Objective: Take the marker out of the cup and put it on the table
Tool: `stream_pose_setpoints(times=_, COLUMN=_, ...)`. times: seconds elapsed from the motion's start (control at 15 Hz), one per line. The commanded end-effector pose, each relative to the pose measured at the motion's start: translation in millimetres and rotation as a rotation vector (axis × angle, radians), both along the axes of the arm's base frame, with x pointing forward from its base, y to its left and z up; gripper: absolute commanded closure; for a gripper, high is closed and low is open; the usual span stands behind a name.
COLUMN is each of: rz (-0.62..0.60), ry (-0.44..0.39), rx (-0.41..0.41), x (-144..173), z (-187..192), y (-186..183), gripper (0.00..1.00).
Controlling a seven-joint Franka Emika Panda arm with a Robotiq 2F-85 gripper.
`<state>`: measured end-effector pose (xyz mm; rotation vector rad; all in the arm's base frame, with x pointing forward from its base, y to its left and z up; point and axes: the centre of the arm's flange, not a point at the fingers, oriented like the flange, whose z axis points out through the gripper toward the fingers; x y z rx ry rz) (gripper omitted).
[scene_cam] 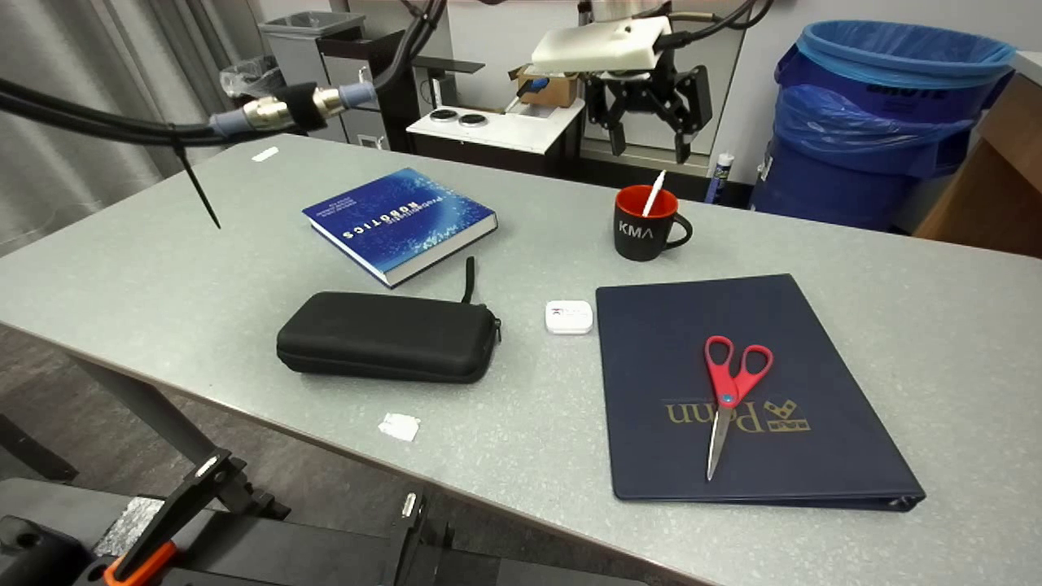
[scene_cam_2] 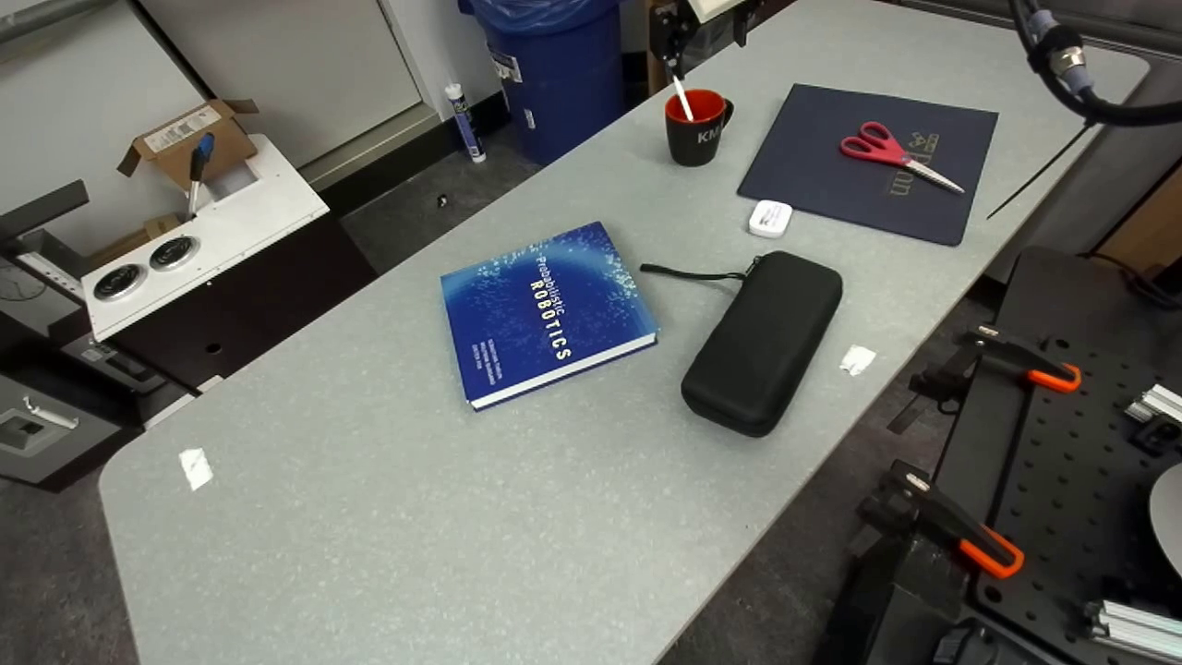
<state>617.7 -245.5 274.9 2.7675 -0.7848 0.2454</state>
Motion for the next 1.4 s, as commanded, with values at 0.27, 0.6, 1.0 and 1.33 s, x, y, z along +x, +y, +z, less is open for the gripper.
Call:
stream_pose_setpoints(times=0.27, rz=-0.013, ry=-0.01, rx=-0.001, x=17, z=-8, y=-4, gripper=0.0)
stream_pose_setpoints(times=0.6, rz=-0.05, ry=-0.021, rx=-0.026, x=37, z=-28, y=-10, gripper=0.0)
stream_pose_setpoints(times=1.0, rz=-0.075, ry=-0.026, rx=-0.042, x=63, z=-50, y=-16, gripper=0.0)
stream_pose_setpoints(times=1.33, rz=-0.087, ry=-0.032, rx=-0.024, x=78, z=-67, y=-21, gripper=0.0)
